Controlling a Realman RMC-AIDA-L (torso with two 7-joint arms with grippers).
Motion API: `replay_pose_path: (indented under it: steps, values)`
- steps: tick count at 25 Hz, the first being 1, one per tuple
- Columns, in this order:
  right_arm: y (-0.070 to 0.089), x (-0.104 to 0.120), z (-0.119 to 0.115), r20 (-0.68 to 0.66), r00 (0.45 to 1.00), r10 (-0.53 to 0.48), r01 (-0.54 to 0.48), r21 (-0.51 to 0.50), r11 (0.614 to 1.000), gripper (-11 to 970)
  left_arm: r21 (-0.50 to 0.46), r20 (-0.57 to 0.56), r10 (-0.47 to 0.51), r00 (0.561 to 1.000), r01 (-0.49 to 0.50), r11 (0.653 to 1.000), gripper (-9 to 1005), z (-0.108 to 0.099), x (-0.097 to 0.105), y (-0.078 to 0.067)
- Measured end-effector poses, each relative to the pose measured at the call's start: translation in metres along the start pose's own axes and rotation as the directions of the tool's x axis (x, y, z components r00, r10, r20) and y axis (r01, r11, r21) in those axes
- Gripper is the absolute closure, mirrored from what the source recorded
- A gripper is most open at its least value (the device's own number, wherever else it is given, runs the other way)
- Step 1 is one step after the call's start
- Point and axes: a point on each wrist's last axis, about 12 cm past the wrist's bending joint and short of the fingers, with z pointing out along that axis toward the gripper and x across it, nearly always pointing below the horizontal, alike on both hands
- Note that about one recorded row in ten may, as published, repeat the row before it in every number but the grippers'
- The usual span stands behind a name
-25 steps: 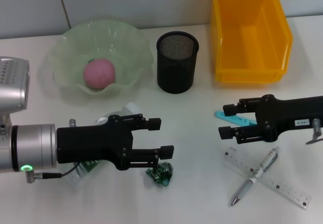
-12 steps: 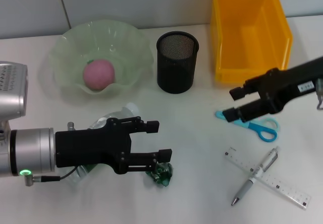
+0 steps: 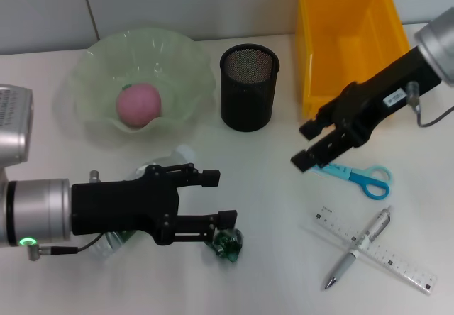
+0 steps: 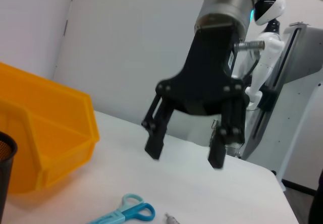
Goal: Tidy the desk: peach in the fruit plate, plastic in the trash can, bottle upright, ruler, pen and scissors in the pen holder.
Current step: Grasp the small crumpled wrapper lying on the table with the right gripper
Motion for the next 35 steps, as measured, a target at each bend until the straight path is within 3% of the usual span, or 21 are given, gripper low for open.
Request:
replay_pose_path:
  steps: [5,15,27,35]
  values:
    - [0.004,-0.004,0.019,-0.047,0.998,-0.046,0.042,-0.075,0.996,213,0.010,-0.009,-0.007,1.000,0.007,1.000,212,-0.015,-0.003,0.001]
    - [0.011,0.001,0.055,-0.010,0.983,-0.185,0.180,-0.181,0.967,211,-0.027,-0.046,-0.038,0.998,0.037,0.999,212,-0.038,0.010,-0.001]
    - [0.007,0.018,0.098,-0.010,0.959,-0.284,0.278,-0.175,0.945,223,-0.002,-0.064,-0.054,0.996,0.054,0.999,211,-0.042,0.016,-0.006]
    - [0.005,0.016,0.116,-0.014,0.945,-0.327,0.322,-0.144,0.936,230,0.014,-0.055,-0.051,0.997,0.052,0.999,211,-0.043,0.014,-0.008]
